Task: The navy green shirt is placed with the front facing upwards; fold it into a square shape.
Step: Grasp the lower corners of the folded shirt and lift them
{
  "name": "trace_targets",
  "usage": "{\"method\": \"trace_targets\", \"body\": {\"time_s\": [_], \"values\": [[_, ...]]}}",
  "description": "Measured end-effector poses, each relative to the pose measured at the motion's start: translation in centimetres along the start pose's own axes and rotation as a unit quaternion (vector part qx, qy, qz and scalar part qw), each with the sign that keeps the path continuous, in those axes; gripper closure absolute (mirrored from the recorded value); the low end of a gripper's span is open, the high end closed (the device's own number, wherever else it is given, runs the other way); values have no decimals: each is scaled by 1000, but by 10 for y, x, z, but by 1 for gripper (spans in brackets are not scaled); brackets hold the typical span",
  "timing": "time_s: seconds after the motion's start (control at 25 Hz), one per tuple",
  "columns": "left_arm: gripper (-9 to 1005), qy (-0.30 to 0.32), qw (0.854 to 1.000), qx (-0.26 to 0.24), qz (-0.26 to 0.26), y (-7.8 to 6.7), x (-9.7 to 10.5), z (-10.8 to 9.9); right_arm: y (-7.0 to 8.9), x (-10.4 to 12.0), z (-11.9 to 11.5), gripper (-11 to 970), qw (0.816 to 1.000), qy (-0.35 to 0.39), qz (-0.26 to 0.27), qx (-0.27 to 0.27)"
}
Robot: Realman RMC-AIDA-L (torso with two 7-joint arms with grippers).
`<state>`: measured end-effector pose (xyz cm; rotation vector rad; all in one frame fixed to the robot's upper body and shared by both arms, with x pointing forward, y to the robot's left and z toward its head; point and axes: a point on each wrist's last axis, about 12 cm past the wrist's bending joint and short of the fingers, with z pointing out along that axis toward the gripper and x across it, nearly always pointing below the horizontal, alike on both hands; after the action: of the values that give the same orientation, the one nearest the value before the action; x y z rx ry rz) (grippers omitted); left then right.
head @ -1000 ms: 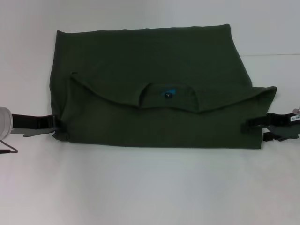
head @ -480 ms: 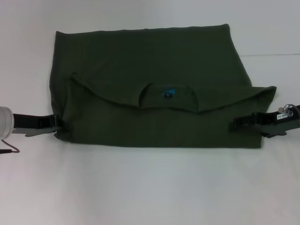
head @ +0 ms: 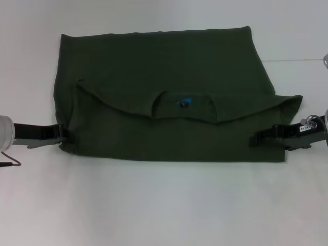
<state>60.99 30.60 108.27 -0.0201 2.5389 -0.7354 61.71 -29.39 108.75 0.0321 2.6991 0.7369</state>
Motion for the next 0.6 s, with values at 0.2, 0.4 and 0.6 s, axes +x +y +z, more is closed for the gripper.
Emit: {"method": "trace_targets", "body": {"time_s": [0.2, 0.4, 0.6], "values": [[947, -1, 1000, 1, 0, 0, -1, 0, 3, 0, 2, 141, 1000, 6, -10, 4], [946, -3, 1000, 2, 0, -1, -1, 0, 4, 1, 4, 326, 1000, 13, -13, 3], [946, -2, 1000, 3, 0, -1, -1, 0, 6, 1, 4, 582, 1000, 17, -21, 8]]}}
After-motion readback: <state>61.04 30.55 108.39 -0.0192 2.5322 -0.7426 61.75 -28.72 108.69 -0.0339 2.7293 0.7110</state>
